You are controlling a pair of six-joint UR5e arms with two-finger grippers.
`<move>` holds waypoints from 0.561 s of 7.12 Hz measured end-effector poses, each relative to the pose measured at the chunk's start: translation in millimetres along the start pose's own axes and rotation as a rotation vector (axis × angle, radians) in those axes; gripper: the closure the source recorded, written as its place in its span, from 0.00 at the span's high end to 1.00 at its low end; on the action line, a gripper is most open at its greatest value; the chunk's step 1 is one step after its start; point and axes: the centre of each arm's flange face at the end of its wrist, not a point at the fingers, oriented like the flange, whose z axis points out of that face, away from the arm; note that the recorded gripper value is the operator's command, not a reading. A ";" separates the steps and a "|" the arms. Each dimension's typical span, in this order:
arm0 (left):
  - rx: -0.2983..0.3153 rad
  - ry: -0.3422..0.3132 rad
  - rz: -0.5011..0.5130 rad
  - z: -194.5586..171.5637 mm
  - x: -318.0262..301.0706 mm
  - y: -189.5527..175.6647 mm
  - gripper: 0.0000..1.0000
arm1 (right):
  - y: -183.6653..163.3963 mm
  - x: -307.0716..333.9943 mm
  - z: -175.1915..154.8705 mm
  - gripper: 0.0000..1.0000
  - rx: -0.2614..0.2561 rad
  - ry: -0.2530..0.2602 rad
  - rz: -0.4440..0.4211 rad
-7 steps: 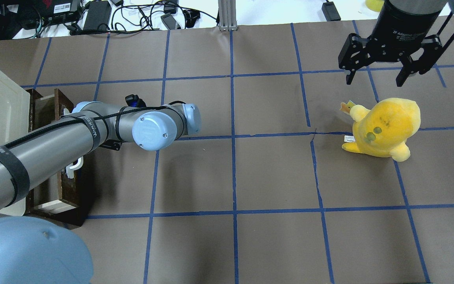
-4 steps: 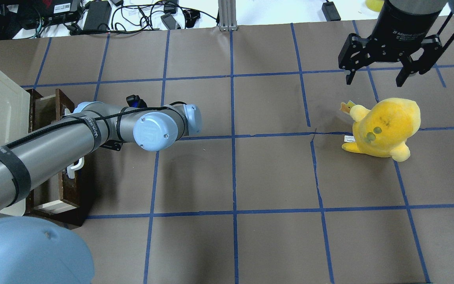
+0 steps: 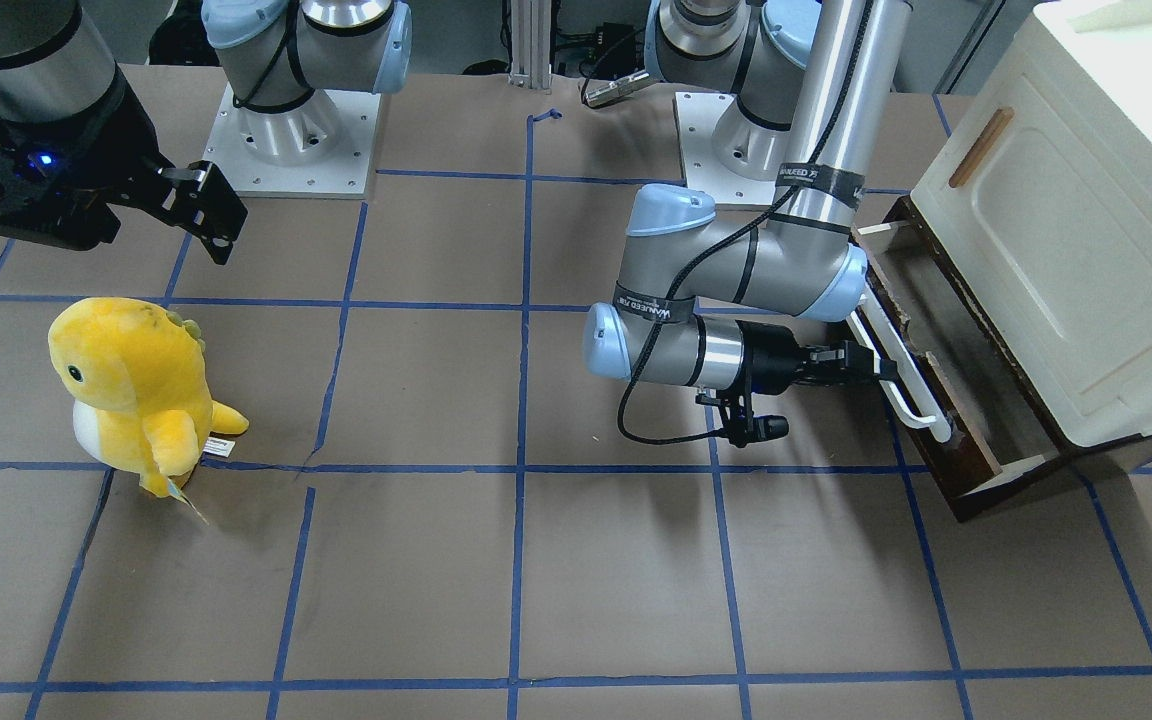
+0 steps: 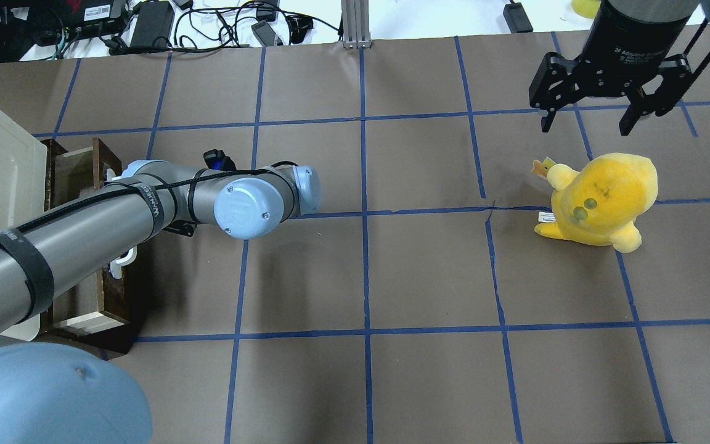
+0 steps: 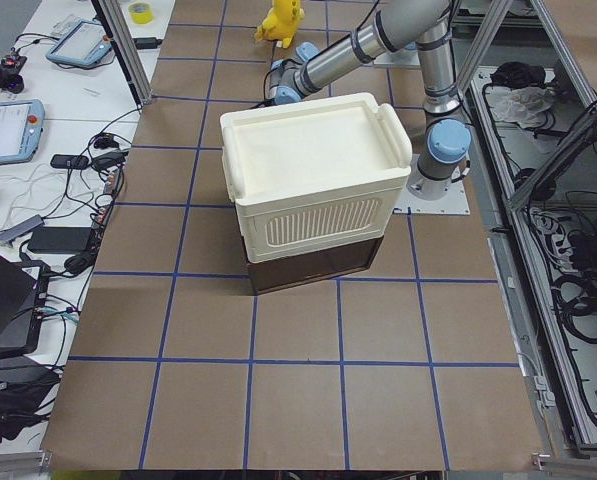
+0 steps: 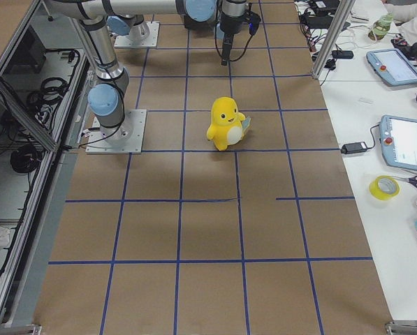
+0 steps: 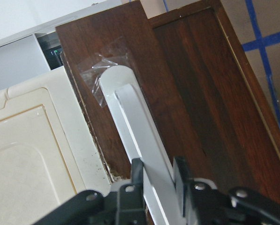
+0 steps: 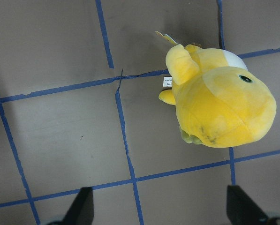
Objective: Pull drawer sideways
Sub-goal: 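Keep pulling the drawer farther out with the left gripper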
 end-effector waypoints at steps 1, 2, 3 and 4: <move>0.004 -0.001 0.004 -2.4 0.6 0.6 0.17 | 0.0 0.1 0.0 1.00 0.000 0.000 0.000; 0.009 -0.002 0.009 -4.7 0.7 1.0 0.17 | 0.0 0.1 0.0 1.00 0.000 0.000 0.000; 0.014 -0.004 0.012 -7.4 0.9 1.5 0.17 | 0.0 0.0 0.1 1.00 -0.001 0.000 0.000; 0.020 -0.007 0.013 -10.5 1.4 1.9 0.17 | 0.1 -0.1 0.1 1.00 0.000 0.000 0.000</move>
